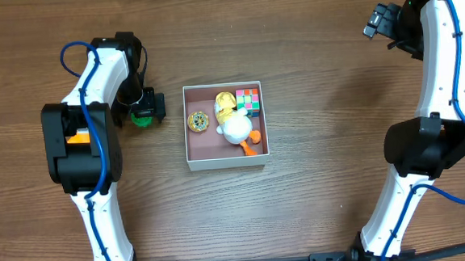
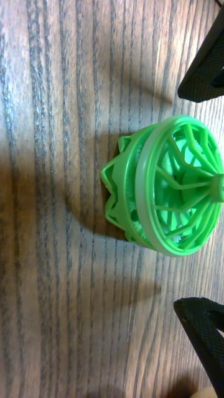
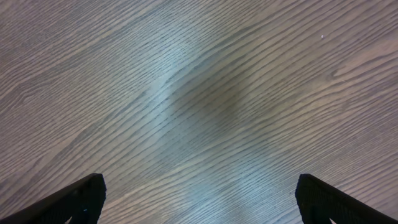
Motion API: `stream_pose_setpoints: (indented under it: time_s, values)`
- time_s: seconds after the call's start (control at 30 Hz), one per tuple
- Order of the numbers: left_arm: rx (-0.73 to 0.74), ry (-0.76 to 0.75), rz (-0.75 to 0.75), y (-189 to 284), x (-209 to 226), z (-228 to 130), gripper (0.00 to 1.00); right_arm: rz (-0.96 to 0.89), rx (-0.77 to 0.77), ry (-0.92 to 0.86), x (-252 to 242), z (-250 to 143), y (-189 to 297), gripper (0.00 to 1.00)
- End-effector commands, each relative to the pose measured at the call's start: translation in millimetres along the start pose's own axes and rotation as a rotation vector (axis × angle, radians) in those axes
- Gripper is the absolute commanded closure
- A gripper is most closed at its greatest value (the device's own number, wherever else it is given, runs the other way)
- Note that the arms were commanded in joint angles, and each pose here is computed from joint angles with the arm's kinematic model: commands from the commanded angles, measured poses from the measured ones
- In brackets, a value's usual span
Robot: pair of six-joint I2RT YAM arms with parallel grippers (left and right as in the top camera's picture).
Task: Pack container
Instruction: 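Close the left gripper on the green lattice ball and lift it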
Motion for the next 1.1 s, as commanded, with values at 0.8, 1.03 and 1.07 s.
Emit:
stream_pose_setpoints:
  time_s: [0.8,1.03,1.07]
  values:
    - [0.017,0.035,-0.038,-30.5,3.1,13.0,0.0,-0.005,-0.028,-0.008,-3.7,2.0,9.0,0.0]
    - [0.021,0.061,-0.046,-30.8,13.0,14.1,0.0,-0.005,-0.028,-0.009,-3.7,2.0,9.0,0.0]
    - [0.022,0.062,-0.046,-30.8,13.6,14.0,0.01,-0.005,-0.028,-0.009,-3.7,2.0,9.0,0.0]
Point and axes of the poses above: each gripper's point midway between its finger pads, its own y axis back along the fingers, its own x axis along the line the jaws close on, z = x × y, the point moved 1 cm from there along y, back along the fingers, and after that the axes turned 1 degree about y, right-handed, at the moved point
